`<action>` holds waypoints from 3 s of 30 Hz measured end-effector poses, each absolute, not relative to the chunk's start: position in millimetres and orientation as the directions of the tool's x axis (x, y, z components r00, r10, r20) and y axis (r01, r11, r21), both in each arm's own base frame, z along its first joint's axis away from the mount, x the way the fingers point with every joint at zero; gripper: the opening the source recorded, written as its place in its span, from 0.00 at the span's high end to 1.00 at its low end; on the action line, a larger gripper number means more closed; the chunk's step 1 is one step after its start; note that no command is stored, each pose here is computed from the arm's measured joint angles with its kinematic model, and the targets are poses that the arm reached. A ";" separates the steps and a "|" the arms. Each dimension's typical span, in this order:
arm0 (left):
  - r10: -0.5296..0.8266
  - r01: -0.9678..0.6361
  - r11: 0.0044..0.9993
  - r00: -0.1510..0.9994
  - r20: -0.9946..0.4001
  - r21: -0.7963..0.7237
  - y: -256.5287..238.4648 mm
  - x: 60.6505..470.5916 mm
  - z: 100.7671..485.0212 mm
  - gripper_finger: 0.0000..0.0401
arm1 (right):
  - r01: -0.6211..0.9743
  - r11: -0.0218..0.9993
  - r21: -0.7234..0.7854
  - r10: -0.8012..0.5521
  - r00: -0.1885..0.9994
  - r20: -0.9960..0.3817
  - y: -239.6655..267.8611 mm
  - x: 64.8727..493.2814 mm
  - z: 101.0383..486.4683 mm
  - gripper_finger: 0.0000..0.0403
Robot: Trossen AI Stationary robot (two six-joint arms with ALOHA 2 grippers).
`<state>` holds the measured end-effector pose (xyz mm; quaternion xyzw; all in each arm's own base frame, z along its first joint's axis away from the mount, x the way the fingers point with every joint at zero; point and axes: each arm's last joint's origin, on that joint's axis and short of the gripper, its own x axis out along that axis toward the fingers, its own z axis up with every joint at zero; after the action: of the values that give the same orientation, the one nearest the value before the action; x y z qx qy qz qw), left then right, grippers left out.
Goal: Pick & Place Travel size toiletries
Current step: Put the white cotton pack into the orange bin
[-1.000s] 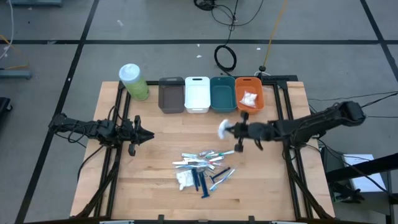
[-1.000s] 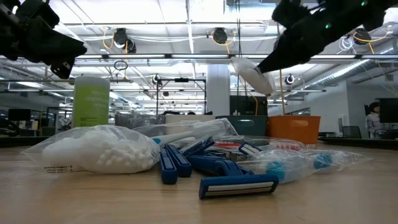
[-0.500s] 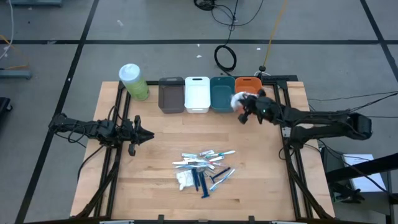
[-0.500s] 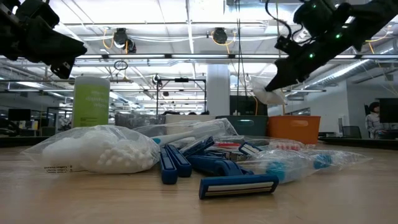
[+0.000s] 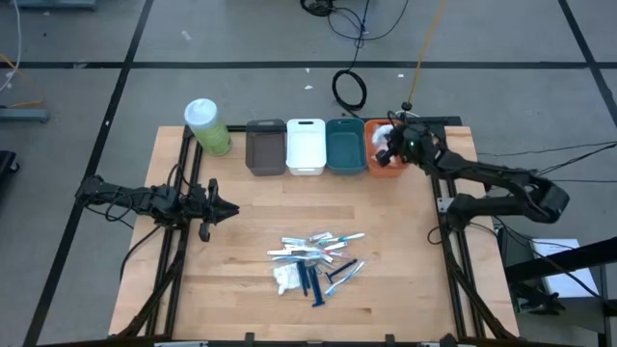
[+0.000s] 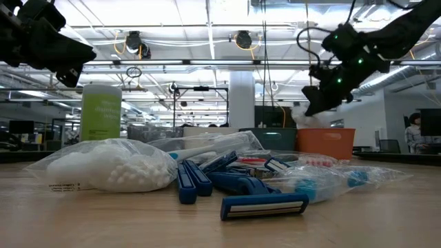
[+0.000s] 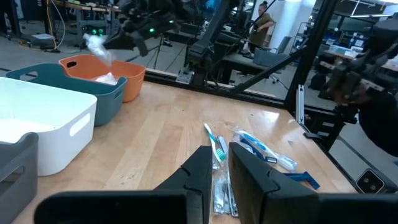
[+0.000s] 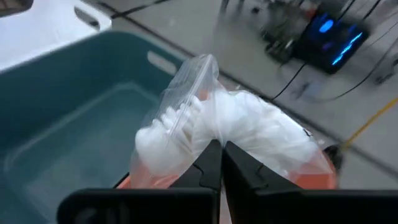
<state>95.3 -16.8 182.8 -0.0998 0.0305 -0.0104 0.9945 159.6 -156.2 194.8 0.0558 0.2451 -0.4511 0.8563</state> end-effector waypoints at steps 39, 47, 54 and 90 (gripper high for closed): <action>-0.027 0.015 0.980 0.998 -0.058 -0.199 -16.8 95.3 182.9 0.87 | 0.843 0.526 -0.115 -0.779 0.423 -0.463 -186.1 159.3 176.0 0.68; -0.027 0.014 0.980 0.998 -0.059 -0.199 -16.8 95.3 182.8 0.87 | 0.824 0.555 -0.113 -0.770 0.459 -0.443 -179.2 164.0 181.5 0.61; -0.027 0.014 0.980 0.998 -0.059 -0.199 -16.8 95.3 182.8 0.87 | 0.767 0.631 -0.117 -0.746 0.559 -0.362 -157.5 174.7 201.2 0.61; -0.027 0.026 0.977 1.000 -0.002 -0.212 -16.9 95.5 188.4 0.87 | -0.037 0.997 0.061 0.032 0.996 0.078 -26.5 121.0 232.6 0.65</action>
<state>95.5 -16.9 188.4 -0.1064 0.0024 -0.0132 0.9942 121.0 -26.5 232.6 0.0315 -0.0387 0.0172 0.9986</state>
